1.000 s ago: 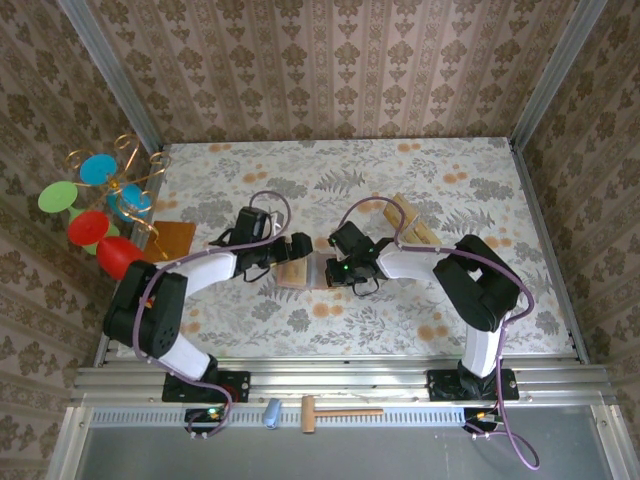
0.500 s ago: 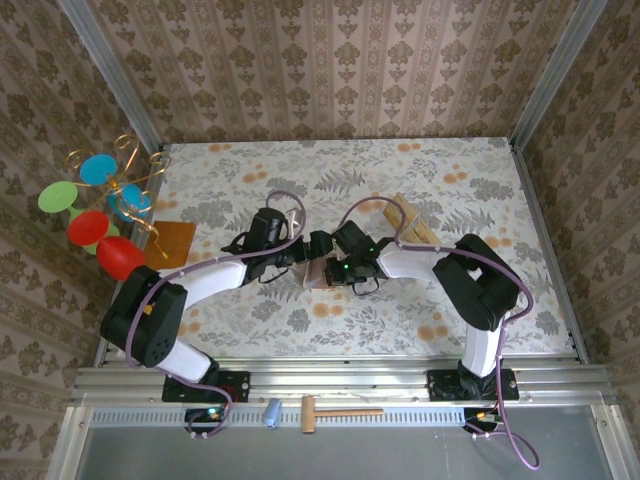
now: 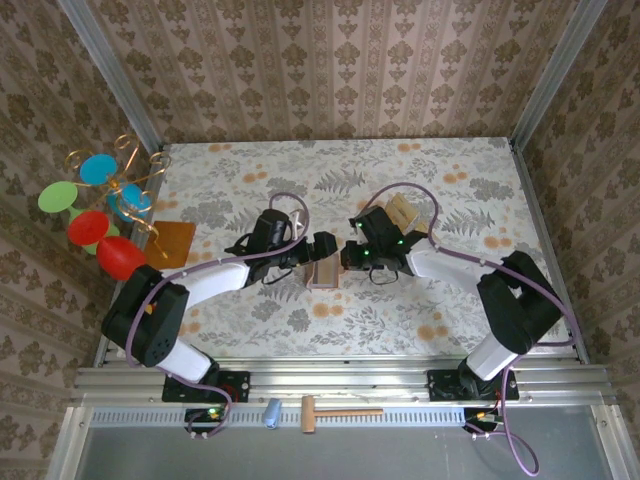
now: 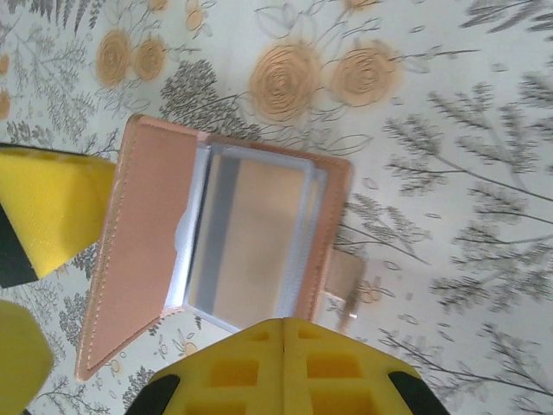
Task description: Put the credit cards into the card holder
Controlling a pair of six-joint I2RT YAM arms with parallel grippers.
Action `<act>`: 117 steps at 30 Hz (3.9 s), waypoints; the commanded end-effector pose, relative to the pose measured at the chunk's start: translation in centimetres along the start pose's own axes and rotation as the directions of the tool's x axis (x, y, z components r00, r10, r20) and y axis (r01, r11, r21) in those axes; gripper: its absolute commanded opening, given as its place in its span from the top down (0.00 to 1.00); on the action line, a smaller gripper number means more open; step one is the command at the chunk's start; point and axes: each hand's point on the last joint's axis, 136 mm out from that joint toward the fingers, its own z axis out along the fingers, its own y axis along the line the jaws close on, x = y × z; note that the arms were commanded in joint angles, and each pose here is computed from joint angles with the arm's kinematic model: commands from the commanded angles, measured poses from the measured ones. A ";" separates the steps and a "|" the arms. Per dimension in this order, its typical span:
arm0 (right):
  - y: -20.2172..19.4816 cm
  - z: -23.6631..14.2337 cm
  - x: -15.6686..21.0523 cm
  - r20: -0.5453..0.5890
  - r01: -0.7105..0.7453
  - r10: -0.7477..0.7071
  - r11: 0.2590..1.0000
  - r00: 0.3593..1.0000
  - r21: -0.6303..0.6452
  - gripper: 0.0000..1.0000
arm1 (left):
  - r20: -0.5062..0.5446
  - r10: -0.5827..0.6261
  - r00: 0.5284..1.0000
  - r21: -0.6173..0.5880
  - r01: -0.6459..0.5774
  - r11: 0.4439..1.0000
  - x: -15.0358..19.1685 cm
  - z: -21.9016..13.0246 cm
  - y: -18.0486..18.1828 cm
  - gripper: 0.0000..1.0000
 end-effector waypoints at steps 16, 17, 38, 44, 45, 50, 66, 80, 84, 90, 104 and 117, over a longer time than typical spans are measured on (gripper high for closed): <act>-6.7 -4.2 2.1 0.042 -0.130 0.125 0.980 0.991 0.149 0.69 | -0.052 0.014 0.999 -0.155 -0.022 0.988 4.9 5.0 1.7 0.00; -6.6 -4.3 2.2 0.042 -0.129 0.124 0.981 0.991 0.144 0.69 | -0.050 0.010 0.999 -0.177 -0.018 0.984 5.3 5.1 2.3 0.00; -1.0 -5.5 2.3 0.024 0.006 -0.006 1.000 1.000 -0.001 0.71 | -0.024 0.114 0.993 -0.064 -0.116 0.991 -0.5 2.1 -3.4 0.00; 3.1 -3.4 2.9 -0.011 0.075 -0.076 0.997 0.997 -0.030 0.80 | 0.023 0.088 0.996 -0.068 -0.086 0.994 -2.9 0.7 -2.5 0.00; 3.7 -3.1 2.9 -0.015 0.085 -0.086 0.996 0.996 -0.034 0.81 | 0.032 0.083 0.996 -0.069 -0.081 0.994 -3.2 0.5 -2.3 0.00; 6.8 -1.5 3.0 -0.028 0.131 -0.133 0.989 0.991 -0.069 0.85 | 0.069 0.053 0.996 -0.106 -0.046 0.993 -4.3 -0.8 -0.4 0.00; 6.5 2.7 3.9 -0.086 0.156 -0.155 0.988 0.984 0.001 0.99 | 0.122 -0.035 0.992 -0.261 0.066 0.963 -6.1 -5.1 7.2 0.00; 2.1 5.6 5.3 -0.098 0.082 -0.081 0.997 0.992 0.008 1.00 | -0.075 0.118 0.990 -0.354 -0.137 0.925 -4.4 -4.3 8.3 0.00; 2.0 5.9 5.5 -0.107 0.082 -0.080 0.997 0.991 0.006 1.00 | -0.158 0.191 0.969 -0.393 -0.239 0.888 -3.5 -3.5 8.5 0.00; 1.4 6.5 6.0 -0.128 0.075 -0.072 0.997 0.989 0.019 1.00 | -0.246 0.258 0.934 -0.424 -0.343 0.838 -2.9 -2.1 8.6 0.00; 0.7 6.7 6.3 -0.135 0.062 -0.057 0.998 0.989 0.031 1.00 | -0.304 0.301 0.904 -0.405 -0.408 0.818 -1.9 0.3 8.7 0.00; 0.7 6.8 6.4 -0.134 0.049 -0.046 0.999 0.990 0.019 1.00 | -0.317 0.261 0.912 -0.449 -0.387 0.805 -1.1 1.2 10.9 0.00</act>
